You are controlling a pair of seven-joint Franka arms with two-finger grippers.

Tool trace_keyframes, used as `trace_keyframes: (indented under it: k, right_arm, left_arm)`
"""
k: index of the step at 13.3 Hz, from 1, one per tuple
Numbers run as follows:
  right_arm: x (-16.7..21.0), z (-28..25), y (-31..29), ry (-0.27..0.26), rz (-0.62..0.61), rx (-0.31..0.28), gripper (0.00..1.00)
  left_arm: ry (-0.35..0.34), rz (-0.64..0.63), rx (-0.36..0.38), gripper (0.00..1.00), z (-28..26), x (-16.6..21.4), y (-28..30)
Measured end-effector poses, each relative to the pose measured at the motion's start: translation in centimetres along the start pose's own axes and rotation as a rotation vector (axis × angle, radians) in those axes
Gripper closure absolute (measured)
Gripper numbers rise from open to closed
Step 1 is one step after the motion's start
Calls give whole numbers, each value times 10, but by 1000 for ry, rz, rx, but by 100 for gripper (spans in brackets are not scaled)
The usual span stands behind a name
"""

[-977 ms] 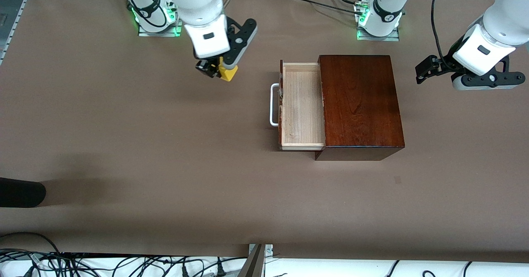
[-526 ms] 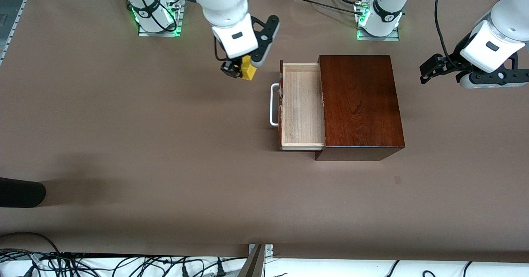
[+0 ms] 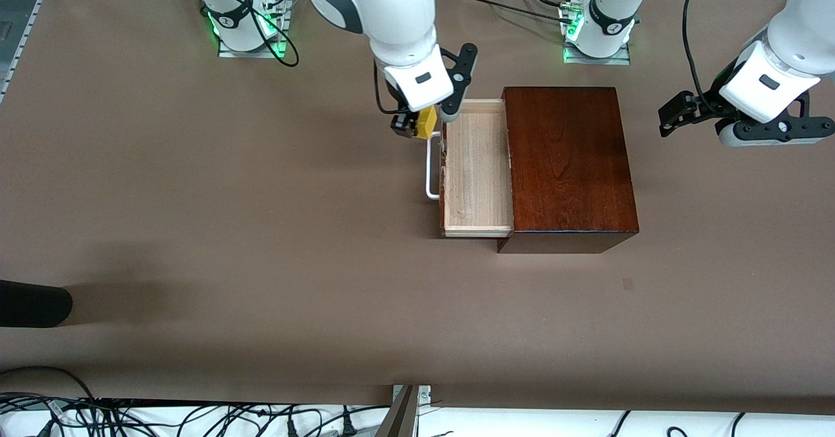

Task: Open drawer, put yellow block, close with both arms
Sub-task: 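Lift the yellow cube with the right gripper and carry it over the drawer, then lower the cube into the drawer and open the right gripper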

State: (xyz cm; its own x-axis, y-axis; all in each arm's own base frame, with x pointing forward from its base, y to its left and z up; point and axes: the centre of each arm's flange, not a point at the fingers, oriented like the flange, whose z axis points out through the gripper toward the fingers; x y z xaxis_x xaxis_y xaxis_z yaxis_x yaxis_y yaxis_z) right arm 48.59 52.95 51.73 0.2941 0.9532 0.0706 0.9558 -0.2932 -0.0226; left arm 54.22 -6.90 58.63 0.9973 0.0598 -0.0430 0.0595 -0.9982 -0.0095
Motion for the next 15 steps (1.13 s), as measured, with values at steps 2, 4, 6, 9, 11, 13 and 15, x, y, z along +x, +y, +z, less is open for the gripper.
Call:
trace_keyframes:
  k: [2, 4, 6, 9, 11, 13, 15]
  right_arm:
    - [14, 14, -7, 13, -20, -13, 44]
    - [25, 35, -13, 5, -36, -24, 44]
    - [35, 58, -17, -6, -46, -40, 44]
    - [49, 85, -25, -5, -54, -60, 44]
    - [56, 96, -29, 7, -58, -65, 44]
    - [61, 106, -28, 24, -62, -79, 44]
    - [66, 118, -28, 35, -66, -97, 44]
  left_arm:
    - [1, 4, 0, 0, 0, 0, 2]
    - [2, 6, 0, 0, 0, 0, 3]
    - [2, 6, 0, 0, 0, 0, 3]
    - [3, 6, 0, 0, 0, 0, 4]
    - [3, 6, 0, 0, -1, 0, 4]
    - [3, 6, 0, 0, -1, 0, 4]
    - [3, 6, 0, 0, -1, 0, 4]
